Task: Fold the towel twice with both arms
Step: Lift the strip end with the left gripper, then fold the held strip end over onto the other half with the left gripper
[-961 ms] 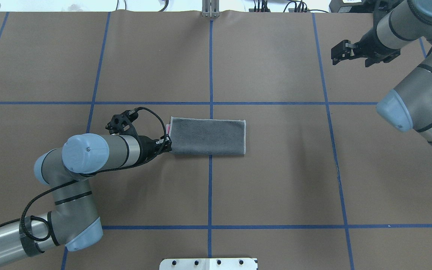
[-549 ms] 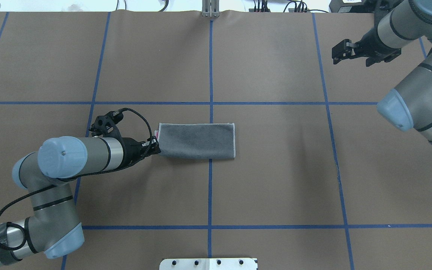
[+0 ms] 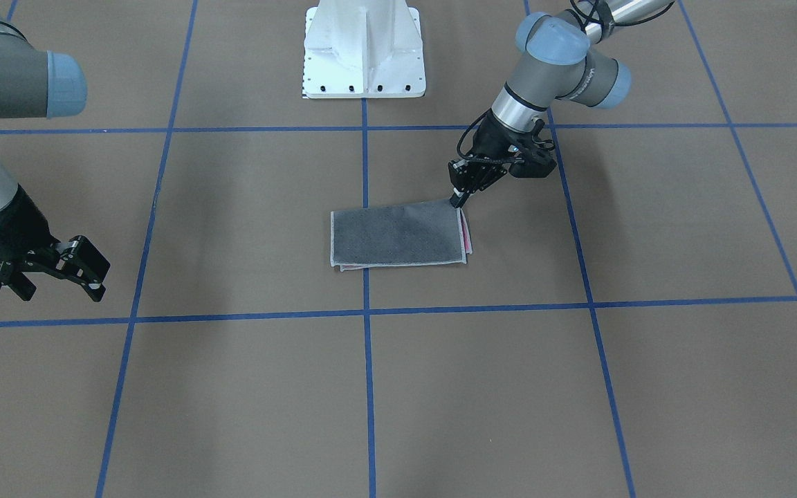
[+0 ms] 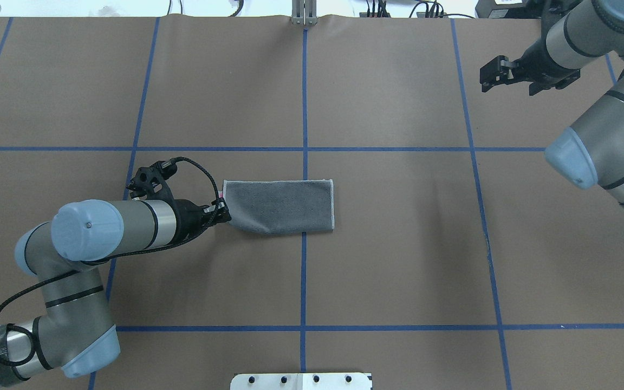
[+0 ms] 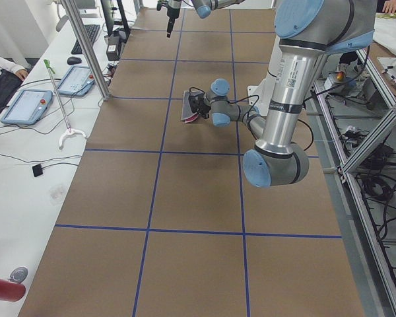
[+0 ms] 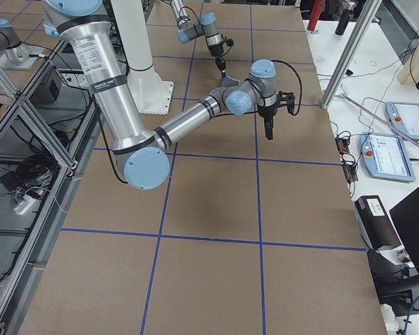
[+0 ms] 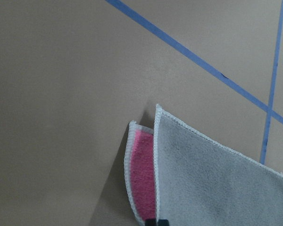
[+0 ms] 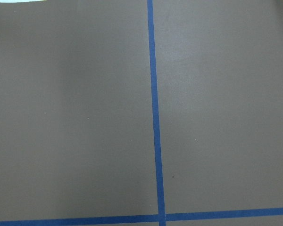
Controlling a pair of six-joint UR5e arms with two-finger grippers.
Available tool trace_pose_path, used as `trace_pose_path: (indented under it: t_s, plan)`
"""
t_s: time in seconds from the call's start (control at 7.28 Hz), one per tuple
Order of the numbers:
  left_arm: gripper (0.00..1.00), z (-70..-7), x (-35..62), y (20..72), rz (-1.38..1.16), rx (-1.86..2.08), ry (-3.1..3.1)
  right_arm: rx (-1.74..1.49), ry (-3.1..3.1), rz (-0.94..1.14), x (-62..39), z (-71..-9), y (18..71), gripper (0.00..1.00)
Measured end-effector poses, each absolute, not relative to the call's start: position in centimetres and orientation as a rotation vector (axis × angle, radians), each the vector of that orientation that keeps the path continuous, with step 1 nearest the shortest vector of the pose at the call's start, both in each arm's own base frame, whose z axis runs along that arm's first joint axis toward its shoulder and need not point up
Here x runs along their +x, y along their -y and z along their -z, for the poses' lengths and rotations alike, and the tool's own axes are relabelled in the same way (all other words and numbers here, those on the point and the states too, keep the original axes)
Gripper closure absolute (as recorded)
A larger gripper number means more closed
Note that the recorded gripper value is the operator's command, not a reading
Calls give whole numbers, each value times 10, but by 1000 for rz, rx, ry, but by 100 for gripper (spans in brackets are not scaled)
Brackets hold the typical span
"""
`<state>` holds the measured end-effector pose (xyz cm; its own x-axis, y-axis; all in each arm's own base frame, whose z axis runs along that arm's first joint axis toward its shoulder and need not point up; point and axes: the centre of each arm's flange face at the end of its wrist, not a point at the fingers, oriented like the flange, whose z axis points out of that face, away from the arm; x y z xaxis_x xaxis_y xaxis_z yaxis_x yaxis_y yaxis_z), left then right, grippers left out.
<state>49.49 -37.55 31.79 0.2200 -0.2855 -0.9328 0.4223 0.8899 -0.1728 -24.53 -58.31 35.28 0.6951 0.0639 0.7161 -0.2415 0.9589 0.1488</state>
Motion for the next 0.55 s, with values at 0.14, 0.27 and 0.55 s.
trace_pose_path:
  t_s: [0.14,0.27,0.55]
  plan:
    - [100,-299,507,381,496,135,-1252,240,786,-172,-245,-353,583,0]
    - [100,-275,518,386,501,137,-1239,240,786,-172,-245,-352,583,0]
    - [100,-230,540,394,499,138,-1238,240,786,-172,-245,-352,583,0]
